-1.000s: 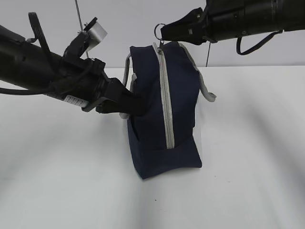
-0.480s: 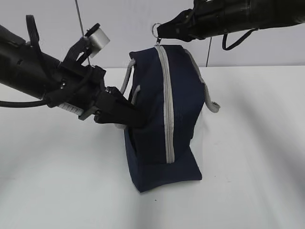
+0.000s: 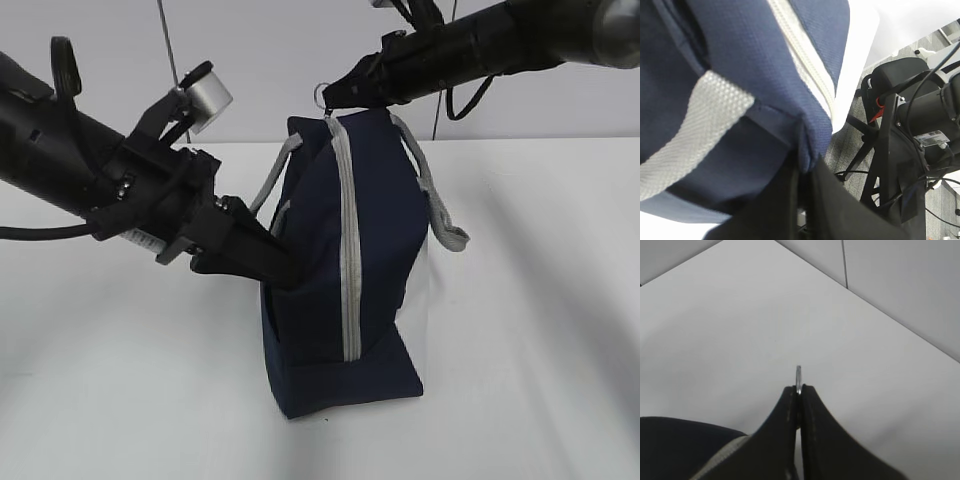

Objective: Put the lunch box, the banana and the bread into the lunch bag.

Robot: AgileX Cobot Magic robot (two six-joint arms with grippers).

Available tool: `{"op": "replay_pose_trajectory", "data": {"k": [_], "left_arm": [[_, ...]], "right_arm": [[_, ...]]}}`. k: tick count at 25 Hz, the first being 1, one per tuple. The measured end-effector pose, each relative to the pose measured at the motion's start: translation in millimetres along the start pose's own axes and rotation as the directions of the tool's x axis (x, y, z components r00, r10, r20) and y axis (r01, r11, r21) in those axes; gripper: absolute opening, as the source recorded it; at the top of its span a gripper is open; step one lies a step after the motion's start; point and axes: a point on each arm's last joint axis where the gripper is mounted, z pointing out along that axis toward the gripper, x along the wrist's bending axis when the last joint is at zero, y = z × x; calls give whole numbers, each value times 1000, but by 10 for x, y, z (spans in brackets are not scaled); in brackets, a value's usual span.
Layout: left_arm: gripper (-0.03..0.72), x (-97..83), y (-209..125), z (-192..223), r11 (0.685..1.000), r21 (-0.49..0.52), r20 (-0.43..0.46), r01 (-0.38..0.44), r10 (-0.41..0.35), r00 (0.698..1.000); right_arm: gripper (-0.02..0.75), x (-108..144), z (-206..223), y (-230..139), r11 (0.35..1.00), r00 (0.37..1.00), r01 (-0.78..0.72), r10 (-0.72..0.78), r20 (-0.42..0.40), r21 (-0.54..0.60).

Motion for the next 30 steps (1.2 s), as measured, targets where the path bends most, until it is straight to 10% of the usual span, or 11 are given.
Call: {"op": "replay_pose_trajectory", "data": {"k": [4,10,12,19,30], "left_arm": [[43,35,5,-17,995,-13,-23,103,-103,994],[560,161,36,-197,949,-103,-22,299,-302,953],[631,176,69,-327,912,-161,3,378,-383,924],[559,205,297,-710,754,-414,45,510,-543,839],[539,790,610,-559,698,-450,-10,557,-628,778]], "right_arm": [[-16,21,-35,101,999,999,32,-32,-27,-10],[-16,71,-75,180,998,995,61,-61,-78,-11],[-16,74,-81,184,997,994,75,-74,-82,-1],[-16,73,-81,164,996,993,90,-88,-82,20],[-16,84,-82,157,995,991,93,-90,-95,25]]}}
